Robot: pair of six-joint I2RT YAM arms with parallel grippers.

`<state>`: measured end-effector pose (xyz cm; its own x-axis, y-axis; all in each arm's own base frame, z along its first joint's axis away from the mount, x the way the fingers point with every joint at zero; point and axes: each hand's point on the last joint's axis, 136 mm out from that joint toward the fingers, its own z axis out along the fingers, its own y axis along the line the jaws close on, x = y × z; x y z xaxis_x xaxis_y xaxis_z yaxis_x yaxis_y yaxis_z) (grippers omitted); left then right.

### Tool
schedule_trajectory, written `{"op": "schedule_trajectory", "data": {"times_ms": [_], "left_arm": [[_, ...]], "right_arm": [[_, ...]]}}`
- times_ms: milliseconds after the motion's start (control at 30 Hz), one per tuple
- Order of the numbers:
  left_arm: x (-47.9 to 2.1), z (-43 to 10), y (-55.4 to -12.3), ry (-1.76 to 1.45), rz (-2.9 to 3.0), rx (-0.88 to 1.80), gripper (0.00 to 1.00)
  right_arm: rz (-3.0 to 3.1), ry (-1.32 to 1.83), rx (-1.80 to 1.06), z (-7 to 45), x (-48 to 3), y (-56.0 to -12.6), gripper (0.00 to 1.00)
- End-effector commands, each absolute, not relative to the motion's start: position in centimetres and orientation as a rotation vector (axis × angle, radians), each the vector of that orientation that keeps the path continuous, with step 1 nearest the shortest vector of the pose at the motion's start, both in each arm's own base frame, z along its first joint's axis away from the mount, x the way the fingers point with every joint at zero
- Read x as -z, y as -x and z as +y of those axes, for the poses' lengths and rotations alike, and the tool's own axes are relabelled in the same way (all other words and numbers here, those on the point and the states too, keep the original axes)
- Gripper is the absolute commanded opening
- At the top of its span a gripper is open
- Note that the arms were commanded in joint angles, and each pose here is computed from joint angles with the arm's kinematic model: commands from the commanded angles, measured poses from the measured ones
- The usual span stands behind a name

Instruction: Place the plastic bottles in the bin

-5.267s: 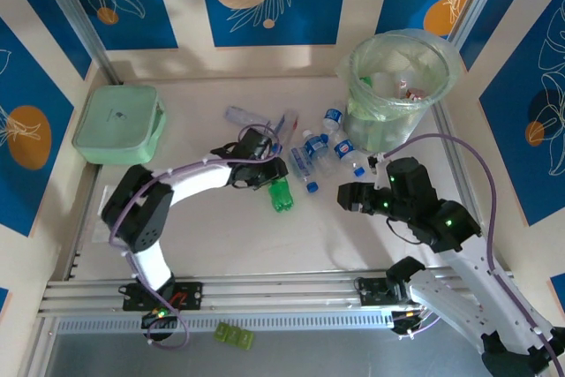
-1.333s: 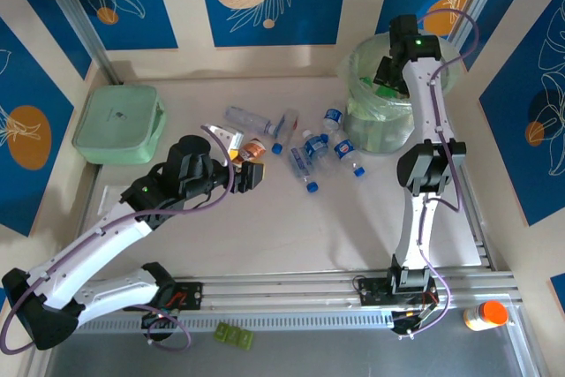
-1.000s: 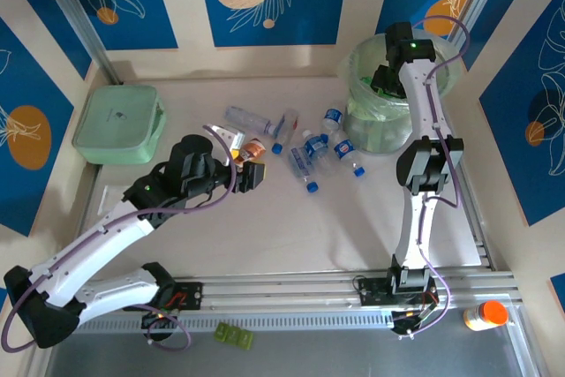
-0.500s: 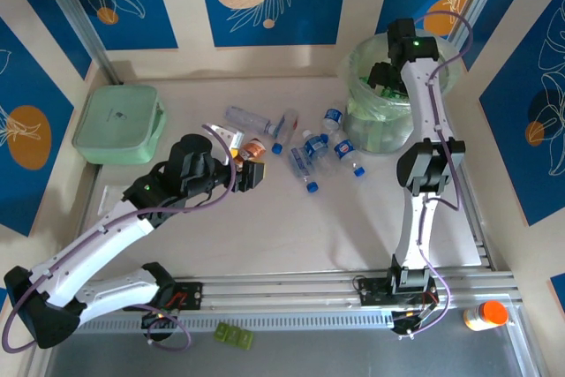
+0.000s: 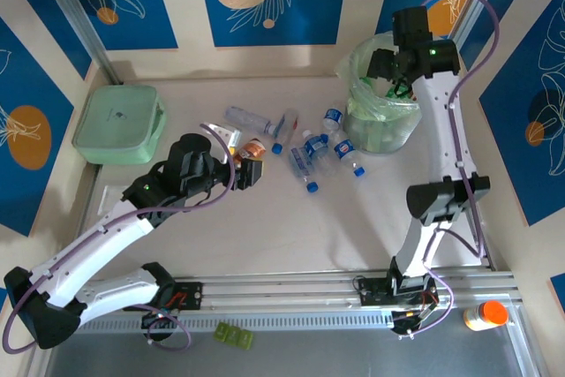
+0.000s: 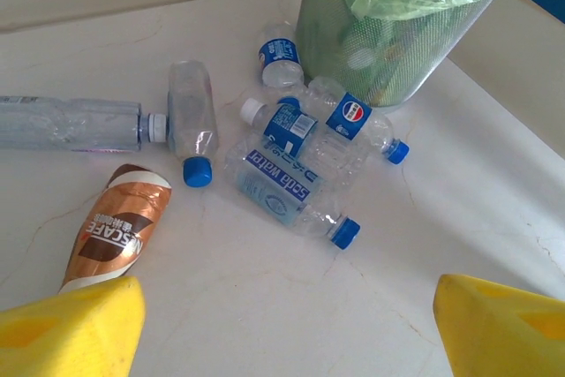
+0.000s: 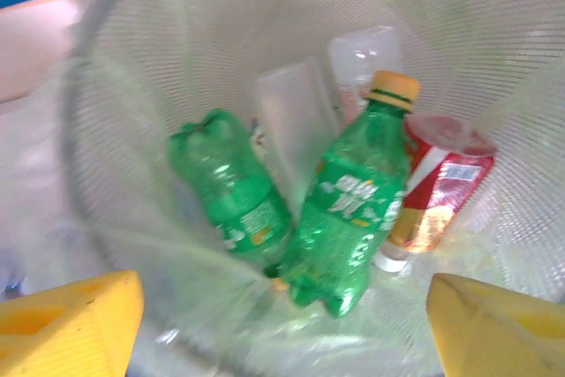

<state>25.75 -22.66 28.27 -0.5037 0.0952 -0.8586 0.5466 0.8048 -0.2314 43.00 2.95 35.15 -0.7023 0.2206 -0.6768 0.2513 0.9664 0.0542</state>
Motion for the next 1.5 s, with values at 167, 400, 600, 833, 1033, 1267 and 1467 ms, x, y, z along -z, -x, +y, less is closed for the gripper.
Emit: {"op": "schedule_trajectory", "data": {"times_ms": [167,400,600,833,1033,1267,1467], "left_arm": [[-27.3,-21.5,-26.2,-0.433,2.099,0.534,0.85],[-25.6,-21.6,-28.1,-0.377,2.206,0.449,0.86],[-22.5,-22.7,-31.8,-0.281,2.359,0.463,0.86],[-17.9,-21.1,-37.6,-0.194,2.445,0.416,0.86],[-13.5,-20.2,-41.2,-0.252,2.49,0.417,0.85],[-9.1,-22.6,-42.3,-0.429,2.579,0.563,0.86],[-6.9,-22.1,-42.7,-0.491,2.639,0.49,0.83]], "right_arm": [[2.229,0.008,-0.179,11.1,-37.0,-35.5,0.81],[2.251,0.267,-0.617,17.5,-32.6,-27.3,0.79],[2.29,0.344,-0.775,20.1,-29.3,-23.4,0.78],[2.245,0.363,-0.925,20.5,-29.5,-20.4,0.78],[2.212,0.393,-0.983,20.1,-29.4,-18.6,0.78],[2.227,0.402,-0.999,19.7,-28.0,-17.8,0.79],[2.238,0.389,-1.032,19.9,-27.1,-17.8,0.79]]}}
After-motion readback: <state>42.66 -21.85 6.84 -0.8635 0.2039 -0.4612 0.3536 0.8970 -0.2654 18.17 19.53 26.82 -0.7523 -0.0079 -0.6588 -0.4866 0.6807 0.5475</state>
